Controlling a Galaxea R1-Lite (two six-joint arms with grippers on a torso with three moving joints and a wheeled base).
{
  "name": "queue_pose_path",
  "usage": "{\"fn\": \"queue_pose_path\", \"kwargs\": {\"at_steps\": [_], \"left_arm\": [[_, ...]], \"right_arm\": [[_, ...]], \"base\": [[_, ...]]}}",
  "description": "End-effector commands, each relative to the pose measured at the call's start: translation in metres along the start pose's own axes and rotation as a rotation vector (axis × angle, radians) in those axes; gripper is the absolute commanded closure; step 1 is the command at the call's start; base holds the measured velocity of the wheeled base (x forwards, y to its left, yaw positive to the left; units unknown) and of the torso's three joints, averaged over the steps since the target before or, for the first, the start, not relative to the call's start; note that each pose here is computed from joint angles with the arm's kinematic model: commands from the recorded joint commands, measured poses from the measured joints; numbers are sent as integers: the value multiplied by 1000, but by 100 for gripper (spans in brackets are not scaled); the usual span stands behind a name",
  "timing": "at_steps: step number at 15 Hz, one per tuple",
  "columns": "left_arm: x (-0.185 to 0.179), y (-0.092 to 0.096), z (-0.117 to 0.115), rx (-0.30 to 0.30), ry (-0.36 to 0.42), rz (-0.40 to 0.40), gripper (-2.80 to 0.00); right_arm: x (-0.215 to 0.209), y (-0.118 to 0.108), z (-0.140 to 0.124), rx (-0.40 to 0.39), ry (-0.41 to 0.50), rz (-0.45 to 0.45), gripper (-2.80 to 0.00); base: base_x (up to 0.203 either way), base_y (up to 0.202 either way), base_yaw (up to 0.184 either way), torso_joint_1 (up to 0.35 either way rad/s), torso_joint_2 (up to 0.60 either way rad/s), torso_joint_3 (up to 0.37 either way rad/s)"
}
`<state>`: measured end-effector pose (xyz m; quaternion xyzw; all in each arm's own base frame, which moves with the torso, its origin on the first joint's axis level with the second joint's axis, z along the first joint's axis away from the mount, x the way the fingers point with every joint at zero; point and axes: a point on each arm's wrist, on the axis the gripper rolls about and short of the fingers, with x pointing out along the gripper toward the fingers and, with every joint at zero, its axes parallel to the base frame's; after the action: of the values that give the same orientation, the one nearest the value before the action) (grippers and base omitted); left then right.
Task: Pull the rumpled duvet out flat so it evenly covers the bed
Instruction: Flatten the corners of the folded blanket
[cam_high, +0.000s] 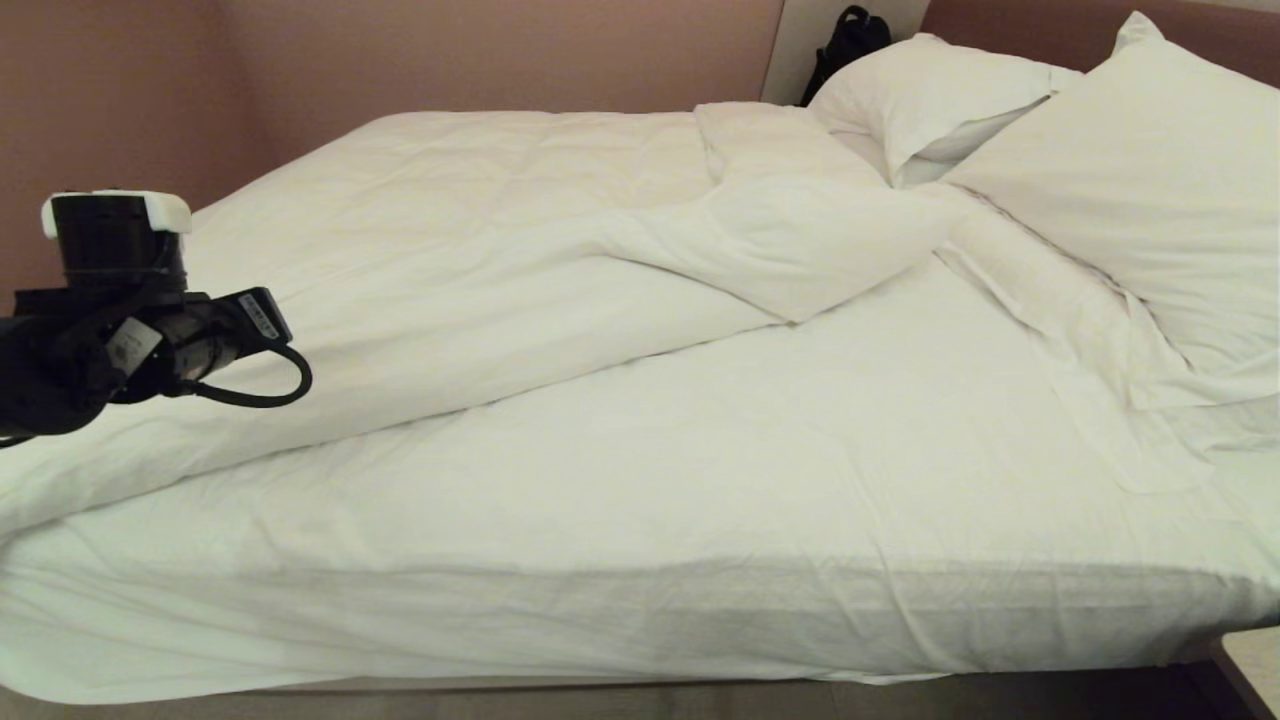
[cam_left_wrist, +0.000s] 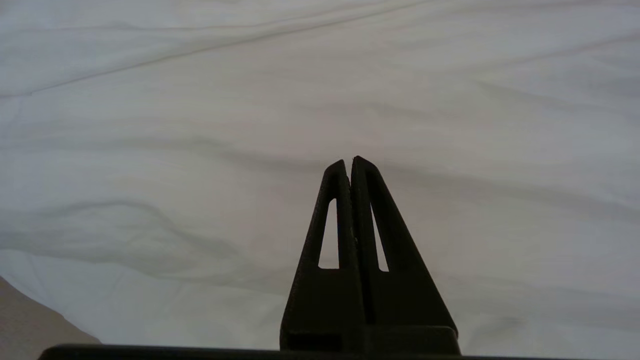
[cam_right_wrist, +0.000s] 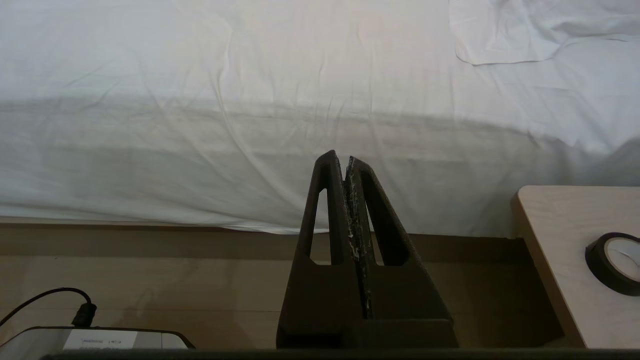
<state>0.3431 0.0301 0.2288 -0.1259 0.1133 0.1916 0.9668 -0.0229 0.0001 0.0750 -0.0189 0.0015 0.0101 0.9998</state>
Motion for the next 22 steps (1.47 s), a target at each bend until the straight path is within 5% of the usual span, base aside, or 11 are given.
{"fn": "queue_pose_path", "kwargs": {"at_steps": [1,12,13,16,19,22], "left_arm": [[0,-2,1,0,-8,-4,0],[31,-13,-20,11,45,-10,0],[32,-13,-19,10,42,-9,-280],[36,-15,-19,-2,9,-14,-280],[43,-17,-18,-37,-117,-43,-280],[53,-20,-32,-25,-94,-42,-280]], "right_arm": [[0,0,0,0,1,1,0],[0,0,0,0,1,1,0],[0,0,0,0,1,1,0],[0,0,0,0,1,1,0],[0,0,0,0,1,1,0],[0,0,0,0,1,1,0]], "base": [[0,0,0,0,0,0],[0,0,0,0,0,0],[0,0,0,0,0,0],[0,0,0,0,0,0],[0,0,0,0,0,0],[0,0,0,0,0,0]]}}
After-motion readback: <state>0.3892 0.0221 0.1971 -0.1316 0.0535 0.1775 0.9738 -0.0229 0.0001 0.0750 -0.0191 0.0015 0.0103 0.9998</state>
